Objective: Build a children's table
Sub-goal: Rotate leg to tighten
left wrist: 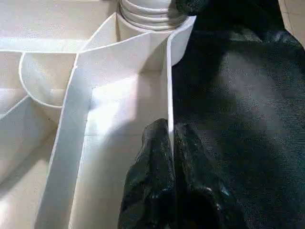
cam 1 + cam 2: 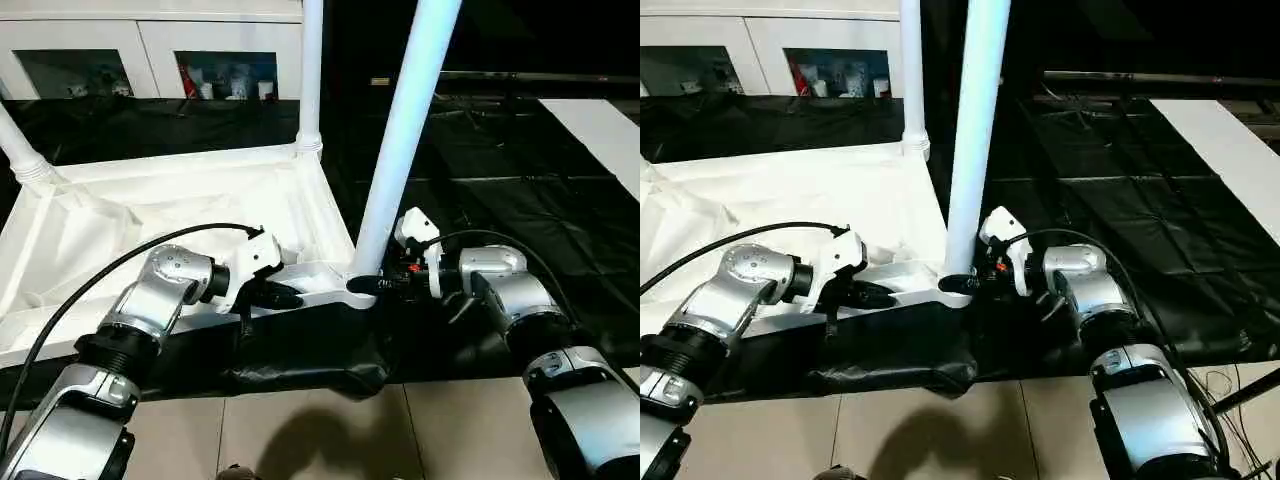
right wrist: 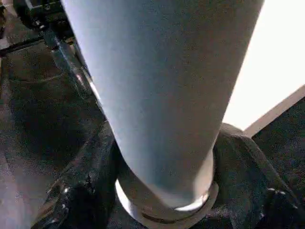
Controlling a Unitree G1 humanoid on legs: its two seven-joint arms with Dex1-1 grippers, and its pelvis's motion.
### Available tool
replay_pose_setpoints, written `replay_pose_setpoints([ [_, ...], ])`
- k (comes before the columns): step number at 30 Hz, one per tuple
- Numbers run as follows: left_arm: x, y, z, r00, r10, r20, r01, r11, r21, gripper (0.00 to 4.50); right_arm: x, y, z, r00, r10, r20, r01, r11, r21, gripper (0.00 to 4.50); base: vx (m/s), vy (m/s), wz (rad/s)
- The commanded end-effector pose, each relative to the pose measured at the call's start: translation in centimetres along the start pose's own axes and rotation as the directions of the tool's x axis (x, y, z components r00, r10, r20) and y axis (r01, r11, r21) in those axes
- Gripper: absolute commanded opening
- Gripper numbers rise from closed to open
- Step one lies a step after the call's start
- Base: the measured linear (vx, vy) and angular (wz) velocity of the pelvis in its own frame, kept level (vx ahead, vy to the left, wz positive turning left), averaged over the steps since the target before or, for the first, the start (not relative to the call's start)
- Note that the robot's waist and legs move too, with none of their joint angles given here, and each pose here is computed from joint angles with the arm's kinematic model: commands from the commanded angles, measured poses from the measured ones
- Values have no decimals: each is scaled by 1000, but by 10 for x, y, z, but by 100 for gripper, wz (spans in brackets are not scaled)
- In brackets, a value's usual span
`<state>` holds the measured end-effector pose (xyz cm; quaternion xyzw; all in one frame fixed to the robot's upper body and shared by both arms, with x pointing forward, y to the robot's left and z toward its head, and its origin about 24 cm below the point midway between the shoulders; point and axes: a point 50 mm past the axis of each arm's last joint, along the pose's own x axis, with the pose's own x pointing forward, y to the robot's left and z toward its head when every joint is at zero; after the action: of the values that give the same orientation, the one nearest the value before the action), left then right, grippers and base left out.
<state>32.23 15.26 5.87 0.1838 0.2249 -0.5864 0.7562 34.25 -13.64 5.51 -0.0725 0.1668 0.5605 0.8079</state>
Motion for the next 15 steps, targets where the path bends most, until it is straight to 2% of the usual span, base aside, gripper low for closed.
replay_pose_setpoints([
  [1, 13, -1, 1, 999, 41, 19, -40, 998, -39, 0, 4, -3, -17, 988, -151, -21, 153, 984, 92, 249, 0, 0, 0],
  [2, 16, 1, 2, 997, 68, 20, -67, 996, -51, 0, 6, -5, -19, 979, -204, -19, 205, 971, 123, 249, 0, 0, 0],
  [4, 26, 5, 6, 990, 137, 14, -136, 987, -83, 0, 11, -10, -24, 935, -354, -19, 350, 913, 209, 249, 0, 0, 0],
  [6, 38, 12, 14, 974, 227, 17, -223, 967, -124, 0, 16, -12, -28, 883, -469, -36, 457, 837, 301, 249, 0, 0, 0],
  [7, 39, 12, 15, 972, 234, 18, -230, 965, -129, 0, 16, -13, -28, 877, -479, -39, 467, 829, 307, 248, 0, 0, 0],
  [8, 48, 19, 23, 948, 319, 12, -312, 932, -184, 0, 20, -15, -32, 809, -582, -84, 568, 736, 368, 248, 0, 0, 0],
  [9, 52, 22, 26, 936, 352, 3, -344, 916, -205, 0, 21, -15, -34, 777, -620, -108, 606, 693, 390, 248, 0, 0, 0],
  [10, 56, 26, 30, 917, 400, -11, -393, 895, -212, 0, 24, -16, -35, 715, -685, -141, 670, 613, 418, 247, 0, 0, 0],
  [11, 57, 26, 31, 914, 406, -13, -399, 892, -211, 0, 25, -16, -35, 706, -694, -144, 678, 602, 422, 244, 0, 0, 0],
  [12, 58, 29, 34, 902, 432, -16, -425, 880, -211, 0, 28, -16, -33, 671, -726, -150, 702, 558, 442, 244, 0, 0, 0],
  [14, 60, 31, 39, 891, 453, -14, -446, 870, -211, 0, 32, -16, -30, 626, -763, -160, 732, 505, 457, 241, 0, 0, 0],
  [15, 63, 33, 45, 883, 469, -9, -462, 866, -194, 0, 41, -14, -23, 595, -788, -159, 751, 475, 458, 241, 0, 0, 0],
])
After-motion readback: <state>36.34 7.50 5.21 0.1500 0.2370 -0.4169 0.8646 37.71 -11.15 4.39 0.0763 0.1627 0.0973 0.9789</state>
